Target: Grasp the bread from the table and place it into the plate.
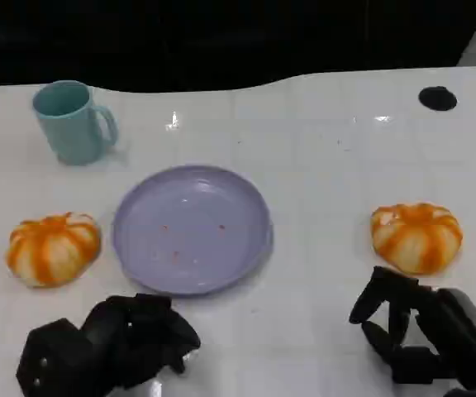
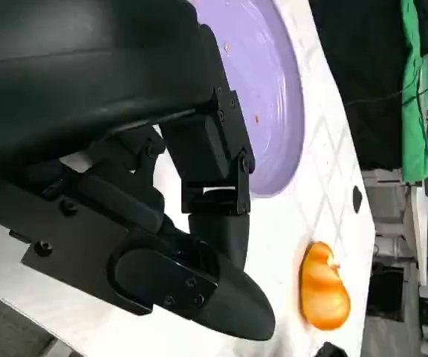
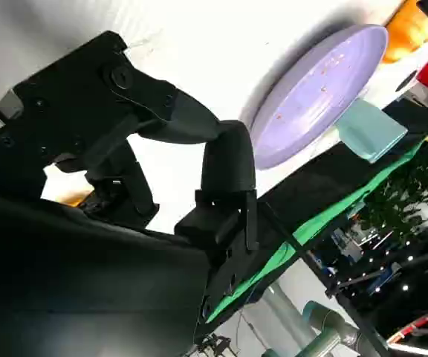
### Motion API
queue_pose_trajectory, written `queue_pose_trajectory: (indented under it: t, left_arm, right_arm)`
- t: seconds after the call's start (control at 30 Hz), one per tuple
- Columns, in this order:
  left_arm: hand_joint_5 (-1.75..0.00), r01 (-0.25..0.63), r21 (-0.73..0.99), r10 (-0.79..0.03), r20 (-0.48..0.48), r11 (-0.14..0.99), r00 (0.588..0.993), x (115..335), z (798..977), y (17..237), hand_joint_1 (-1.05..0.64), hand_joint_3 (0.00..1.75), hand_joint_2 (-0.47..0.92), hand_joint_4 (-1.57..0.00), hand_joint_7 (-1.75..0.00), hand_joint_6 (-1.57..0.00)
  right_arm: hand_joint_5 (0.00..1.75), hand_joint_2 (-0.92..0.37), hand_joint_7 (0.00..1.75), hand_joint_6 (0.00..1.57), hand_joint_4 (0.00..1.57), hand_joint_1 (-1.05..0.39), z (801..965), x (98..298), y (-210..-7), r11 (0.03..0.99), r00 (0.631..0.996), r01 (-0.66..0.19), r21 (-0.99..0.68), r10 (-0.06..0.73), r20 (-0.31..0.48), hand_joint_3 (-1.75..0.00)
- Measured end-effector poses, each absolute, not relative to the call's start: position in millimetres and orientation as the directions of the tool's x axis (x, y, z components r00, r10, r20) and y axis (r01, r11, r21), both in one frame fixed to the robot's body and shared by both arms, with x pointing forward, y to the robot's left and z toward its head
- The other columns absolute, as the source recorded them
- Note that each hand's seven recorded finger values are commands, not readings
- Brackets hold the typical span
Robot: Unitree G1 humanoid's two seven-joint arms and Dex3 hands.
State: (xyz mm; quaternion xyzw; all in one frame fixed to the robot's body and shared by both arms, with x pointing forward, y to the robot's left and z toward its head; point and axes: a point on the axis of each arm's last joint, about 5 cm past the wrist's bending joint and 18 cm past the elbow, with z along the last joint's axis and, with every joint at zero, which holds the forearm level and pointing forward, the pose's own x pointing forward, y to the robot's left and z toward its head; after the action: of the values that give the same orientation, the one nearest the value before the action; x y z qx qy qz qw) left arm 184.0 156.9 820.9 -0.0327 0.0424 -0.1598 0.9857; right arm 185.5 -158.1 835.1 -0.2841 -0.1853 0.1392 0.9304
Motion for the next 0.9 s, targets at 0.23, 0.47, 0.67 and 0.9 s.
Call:
queue_pose_trajectory:
  t: [0.23,0.47,0.67,0.9]
  left_arm:
    - [-1.52,0.312,-0.079,-0.318,-0.073,0.947,0.945,184.0,820.9,157.0,-1.05,0.0,0.86,-0.87,-0.79,-1.28]
    - [-1.52,0.312,-0.079,-0.318,-0.073,0.947,0.945,184.0,820.9,156.9,-1.05,0.0,0.86,-0.87,-0.79,-1.29]
    - [-1.52,0.312,-0.079,-0.318,-0.073,0.947,0.945,184.0,820.9,156.9,-1.05,0.0,0.86,-0.87,-0.79,-1.28]
    - [-1.52,0.308,-0.077,-0.313,-0.074,0.948,0.947,184.0,821.0,156.9,-1.05,0.01,0.87,-0.87,-0.79,-1.28]
  right_arm:
    - [1.75,-0.49,1.46,0.65,0.83,-0.37,834.7,185.3,-157.9,0.799,0.893,-0.156,-0.58,0.366,0.263,-1.08]
    - [1.75,-0.49,1.45,0.66,0.83,-0.36,834.8,185.4,-157.9,0.799,0.893,-0.156,-0.581,0.365,0.262,-1.08]
    - [1.75,-0.49,1.45,0.65,0.83,-0.35,834.6,185.5,-158.0,0.797,0.895,-0.157,-0.583,0.364,0.257,-1.08]
    - [1.75,-0.5,1.46,0.65,0.83,-0.36,834.5,185.5,-158.1,0.797,0.896,-0.157,-0.583,0.363,0.255,-1.07]
